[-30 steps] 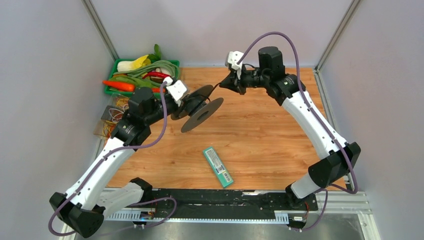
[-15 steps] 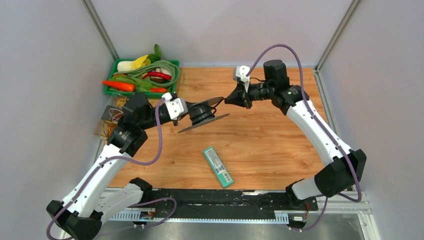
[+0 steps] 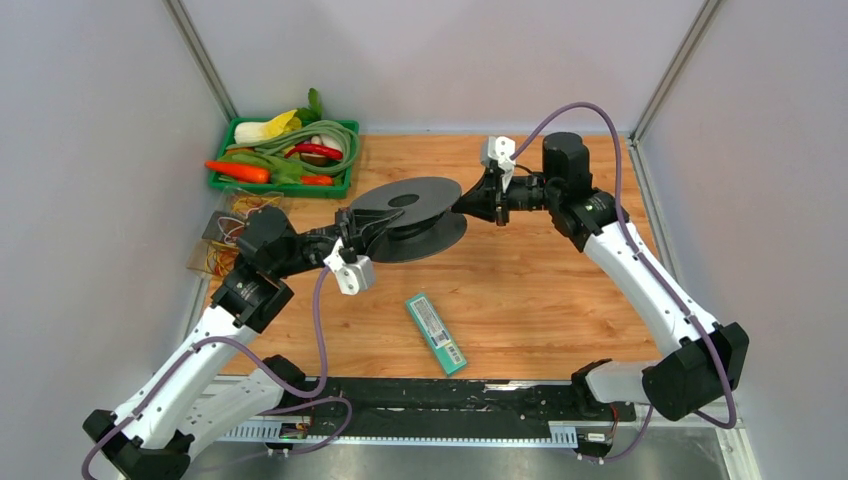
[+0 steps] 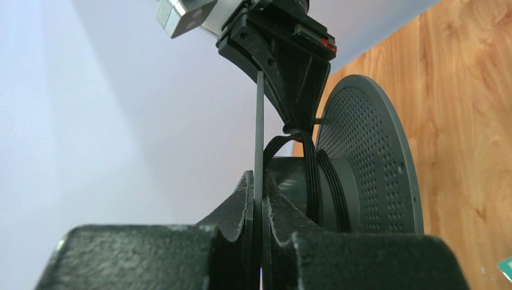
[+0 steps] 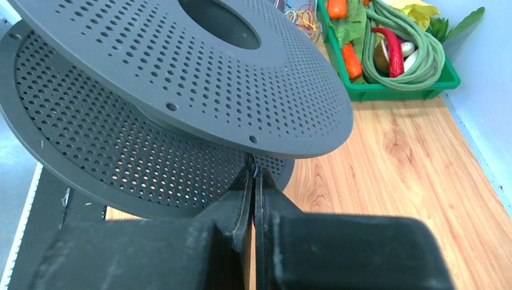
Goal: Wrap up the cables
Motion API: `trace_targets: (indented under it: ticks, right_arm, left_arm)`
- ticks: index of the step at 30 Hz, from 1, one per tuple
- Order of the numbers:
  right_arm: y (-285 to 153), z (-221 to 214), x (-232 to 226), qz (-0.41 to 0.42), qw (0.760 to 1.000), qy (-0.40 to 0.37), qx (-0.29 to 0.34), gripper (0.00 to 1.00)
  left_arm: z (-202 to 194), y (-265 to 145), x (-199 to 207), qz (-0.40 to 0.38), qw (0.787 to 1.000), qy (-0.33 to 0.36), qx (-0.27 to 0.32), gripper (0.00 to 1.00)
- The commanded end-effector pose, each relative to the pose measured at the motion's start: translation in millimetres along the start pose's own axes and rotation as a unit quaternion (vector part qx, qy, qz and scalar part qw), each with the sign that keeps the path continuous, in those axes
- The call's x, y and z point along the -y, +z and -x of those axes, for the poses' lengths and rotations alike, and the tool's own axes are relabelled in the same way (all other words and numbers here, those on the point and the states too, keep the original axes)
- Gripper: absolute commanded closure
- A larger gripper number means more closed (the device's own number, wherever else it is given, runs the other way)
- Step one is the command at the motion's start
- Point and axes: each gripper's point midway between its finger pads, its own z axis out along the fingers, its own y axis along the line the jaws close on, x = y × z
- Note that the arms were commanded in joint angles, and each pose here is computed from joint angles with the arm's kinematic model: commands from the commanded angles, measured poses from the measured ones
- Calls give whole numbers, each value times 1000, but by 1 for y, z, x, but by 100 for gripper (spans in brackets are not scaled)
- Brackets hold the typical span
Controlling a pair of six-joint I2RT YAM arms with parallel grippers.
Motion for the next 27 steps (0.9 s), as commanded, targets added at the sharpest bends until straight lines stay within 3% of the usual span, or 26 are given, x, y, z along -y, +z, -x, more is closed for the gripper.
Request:
trace_targets:
  ticks: [1,6,11,18,27]
  right_arm:
    - [-4,9,5,-19,1000,-16,15,100]
    - [-7,16,5,-25,999,-21,19,100]
    - [-14,31,0,-32,999,-33,29,100]
    - [-9,62,-19,-15,997,-51,50,100]
    - [-25,124,-34,-15,990,-83,114,100]
  left_arm:
    - [46,-1,-36,49,987,133,72,100]
    - [32,6,-44,54,993,97,43,100]
    - [4,9,-52,76,997,16,-20,100]
    - [-5,14,-39,64,997,-45,-24,100]
    - [-40,14,-18,48,990,-102,-88,100]
